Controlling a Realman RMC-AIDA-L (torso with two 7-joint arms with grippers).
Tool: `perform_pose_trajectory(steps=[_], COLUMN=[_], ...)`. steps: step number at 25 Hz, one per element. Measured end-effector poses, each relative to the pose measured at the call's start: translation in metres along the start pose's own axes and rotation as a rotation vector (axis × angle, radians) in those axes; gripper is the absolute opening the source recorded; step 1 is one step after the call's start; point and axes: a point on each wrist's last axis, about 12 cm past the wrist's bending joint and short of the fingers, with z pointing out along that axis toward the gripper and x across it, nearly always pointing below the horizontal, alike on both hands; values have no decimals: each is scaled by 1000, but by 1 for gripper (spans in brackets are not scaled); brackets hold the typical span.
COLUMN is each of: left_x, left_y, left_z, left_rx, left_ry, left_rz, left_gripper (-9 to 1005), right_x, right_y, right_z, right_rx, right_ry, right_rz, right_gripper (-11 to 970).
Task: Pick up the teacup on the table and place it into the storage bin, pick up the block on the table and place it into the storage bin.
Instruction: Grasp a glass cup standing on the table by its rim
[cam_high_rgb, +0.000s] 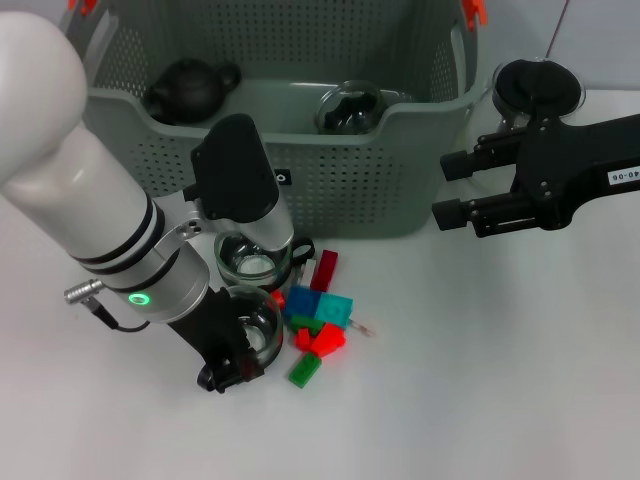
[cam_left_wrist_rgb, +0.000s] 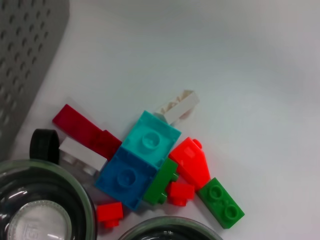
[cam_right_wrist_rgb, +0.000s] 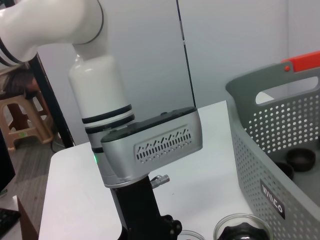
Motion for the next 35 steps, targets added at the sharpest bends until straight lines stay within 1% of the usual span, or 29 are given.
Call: perform_pose_trajectory(steps=[14,19,25,28,35], left_x=[-1,0,-2,-3,-5], left_y=[2,2,2,2,2], left_z=[-3,-4,-5,-5,-2], left_rx=[-8,-10,-14,-14,-16], left_ry=[2,5,2,5,4], left_rz=[-24,-33,-32,-28,-28], left_gripper=[75,147,357,381,381], right_x=[1,2,2,2,3], right_y=[0,0,0,0,0], right_z=[0,1,1,1,1], right_rx=[0,-4,-5,-5,-6], right_ry=[-1,-2,-2,-2,-2], right_rz=[0,6,9,9,7], right_gripper=[689,689,689,688,688])
